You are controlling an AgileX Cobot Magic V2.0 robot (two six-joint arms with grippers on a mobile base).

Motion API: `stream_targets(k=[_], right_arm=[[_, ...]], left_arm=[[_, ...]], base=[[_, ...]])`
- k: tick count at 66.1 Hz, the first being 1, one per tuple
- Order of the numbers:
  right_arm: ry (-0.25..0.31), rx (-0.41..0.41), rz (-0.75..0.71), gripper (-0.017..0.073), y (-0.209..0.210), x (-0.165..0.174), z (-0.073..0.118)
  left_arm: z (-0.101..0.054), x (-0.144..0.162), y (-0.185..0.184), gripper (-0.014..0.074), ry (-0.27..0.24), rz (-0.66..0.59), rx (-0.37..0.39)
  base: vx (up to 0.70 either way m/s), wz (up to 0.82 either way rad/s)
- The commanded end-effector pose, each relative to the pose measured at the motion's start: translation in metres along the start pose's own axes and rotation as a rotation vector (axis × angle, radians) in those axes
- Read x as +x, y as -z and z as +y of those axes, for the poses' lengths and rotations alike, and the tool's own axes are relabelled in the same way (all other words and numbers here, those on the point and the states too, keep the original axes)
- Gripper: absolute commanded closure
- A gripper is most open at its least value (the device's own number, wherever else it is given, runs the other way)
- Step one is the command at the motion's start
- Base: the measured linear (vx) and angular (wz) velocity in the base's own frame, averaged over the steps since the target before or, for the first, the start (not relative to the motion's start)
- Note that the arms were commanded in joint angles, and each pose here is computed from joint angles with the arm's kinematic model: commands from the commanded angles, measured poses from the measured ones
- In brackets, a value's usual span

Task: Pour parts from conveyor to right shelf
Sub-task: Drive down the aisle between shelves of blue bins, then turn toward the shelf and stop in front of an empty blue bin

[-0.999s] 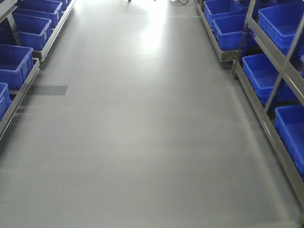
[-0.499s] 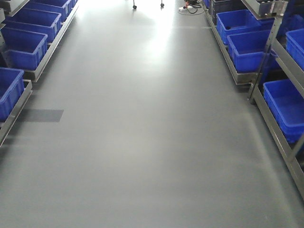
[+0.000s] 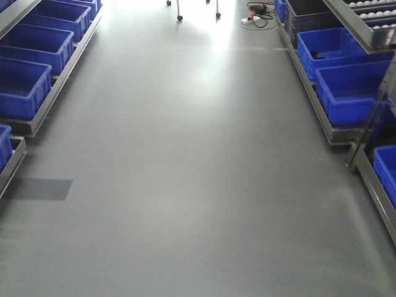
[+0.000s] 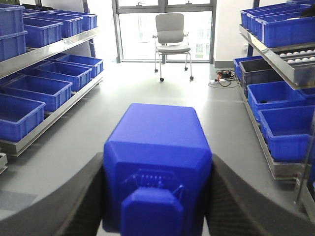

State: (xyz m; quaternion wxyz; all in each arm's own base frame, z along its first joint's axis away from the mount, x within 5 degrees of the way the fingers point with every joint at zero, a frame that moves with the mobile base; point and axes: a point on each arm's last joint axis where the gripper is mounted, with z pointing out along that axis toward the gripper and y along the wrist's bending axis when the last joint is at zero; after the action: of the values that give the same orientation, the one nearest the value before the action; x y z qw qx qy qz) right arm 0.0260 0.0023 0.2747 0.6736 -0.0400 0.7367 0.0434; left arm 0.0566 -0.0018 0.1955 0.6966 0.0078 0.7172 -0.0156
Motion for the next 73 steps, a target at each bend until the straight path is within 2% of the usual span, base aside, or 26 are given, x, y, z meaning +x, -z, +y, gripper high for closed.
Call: stream_targets(k=[1, 45, 73], right_arm=[[0.011, 0.005, -0.096, 0.0564, 0.0027, -0.0148, -0.0001], [0.011, 0.006, -0.096, 0.0564, 0.0027, -0.0148, -0.0001], [0.011, 0.005, -0.096, 0.0564, 0.0027, -0.0148, -0.0001]], left_arm=[[-0.0003, -0.0144, 0.0025, 0.0600, 0.014, -0.110, 0.002], [-0.0003, -0.0144, 0.0025, 0.0600, 0.014, -0.110, 0.002], [-0.0003, -0.0144, 0.0025, 0.0600, 0.014, -0.110, 0.002]], base=[[0.60, 0.07], [0.54, 0.14], [0.42, 0.79]])
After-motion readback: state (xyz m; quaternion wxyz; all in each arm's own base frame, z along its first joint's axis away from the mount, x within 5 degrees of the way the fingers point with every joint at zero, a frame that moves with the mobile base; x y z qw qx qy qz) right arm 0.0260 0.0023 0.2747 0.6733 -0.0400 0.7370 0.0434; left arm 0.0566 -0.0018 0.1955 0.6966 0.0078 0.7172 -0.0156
